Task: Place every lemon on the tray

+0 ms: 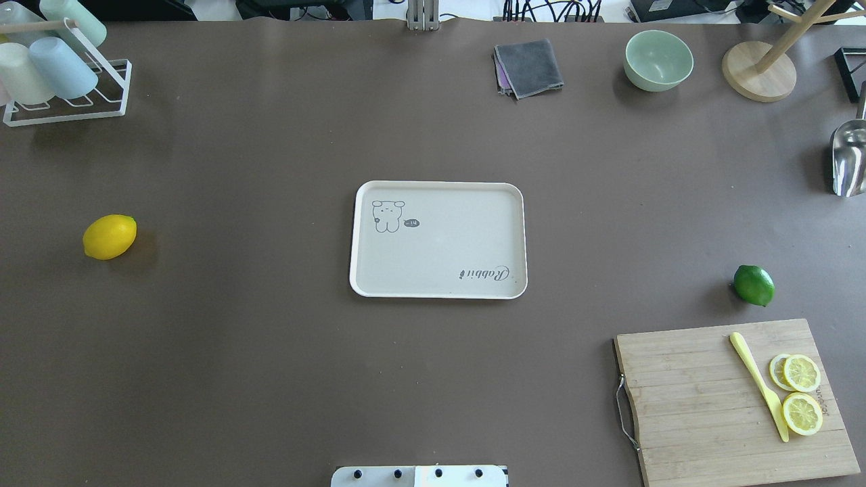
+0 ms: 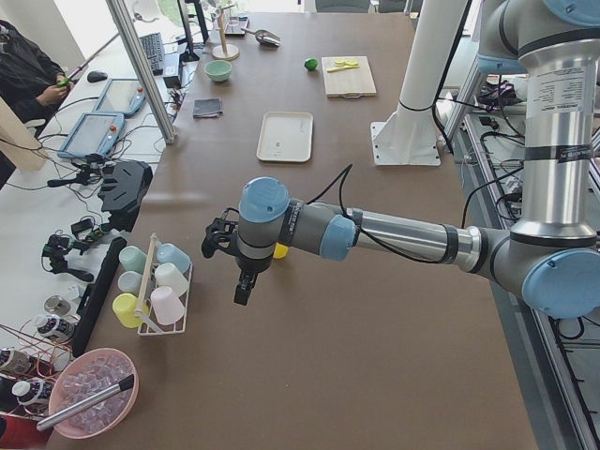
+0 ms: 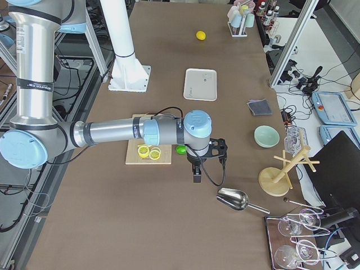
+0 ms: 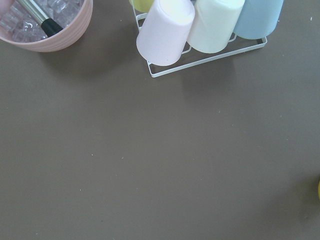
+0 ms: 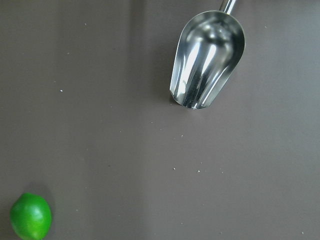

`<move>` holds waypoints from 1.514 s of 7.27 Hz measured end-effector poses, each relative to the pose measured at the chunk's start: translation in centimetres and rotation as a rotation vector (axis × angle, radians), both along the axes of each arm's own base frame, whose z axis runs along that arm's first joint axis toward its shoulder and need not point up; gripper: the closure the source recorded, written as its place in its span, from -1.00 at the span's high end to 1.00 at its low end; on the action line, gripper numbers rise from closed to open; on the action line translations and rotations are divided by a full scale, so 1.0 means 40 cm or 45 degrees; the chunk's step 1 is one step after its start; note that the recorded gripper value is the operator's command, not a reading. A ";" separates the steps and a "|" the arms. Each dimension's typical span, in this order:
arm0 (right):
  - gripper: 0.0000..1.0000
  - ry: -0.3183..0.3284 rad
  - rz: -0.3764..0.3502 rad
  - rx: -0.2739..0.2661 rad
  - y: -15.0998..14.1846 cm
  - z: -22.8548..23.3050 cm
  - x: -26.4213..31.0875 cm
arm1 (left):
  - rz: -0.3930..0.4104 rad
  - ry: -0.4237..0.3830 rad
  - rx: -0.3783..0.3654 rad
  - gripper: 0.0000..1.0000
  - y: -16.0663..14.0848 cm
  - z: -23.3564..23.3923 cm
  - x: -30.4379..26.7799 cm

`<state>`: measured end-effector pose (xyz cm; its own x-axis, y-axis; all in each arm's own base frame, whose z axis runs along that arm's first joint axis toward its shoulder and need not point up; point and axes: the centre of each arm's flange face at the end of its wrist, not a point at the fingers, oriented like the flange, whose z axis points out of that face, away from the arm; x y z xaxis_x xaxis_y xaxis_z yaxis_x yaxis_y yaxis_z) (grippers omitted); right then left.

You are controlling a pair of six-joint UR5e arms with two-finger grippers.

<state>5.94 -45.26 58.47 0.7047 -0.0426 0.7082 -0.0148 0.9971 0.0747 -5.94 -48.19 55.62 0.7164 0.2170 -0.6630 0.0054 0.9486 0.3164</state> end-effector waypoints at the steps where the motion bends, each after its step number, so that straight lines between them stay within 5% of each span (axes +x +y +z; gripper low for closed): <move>1: 1.00 -0.054 -0.005 -0.006 -0.003 -0.013 -0.016 | 0.039 0.020 0.057 0.97 -0.020 -0.032 0.033; 3: 1.00 -0.140 -0.045 0.023 -0.016 -0.041 -0.064 | 0.060 0.046 0.076 0.97 -0.059 -0.069 0.094; 7: 1.00 -0.133 -0.185 0.185 -0.023 -0.038 -0.210 | -0.062 0.170 0.022 0.97 -0.095 -0.083 0.229; 11: 1.00 -0.106 -0.234 0.204 -0.012 -0.081 -0.467 | -0.086 0.217 0.013 0.97 -0.099 -0.100 0.275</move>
<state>-12.74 -45.72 55.25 0.6145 -0.2808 0.7373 0.1531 0.9592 0.2378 5.06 -52.16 51.61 0.6073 0.1798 -0.7739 0.1231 0.9410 0.3153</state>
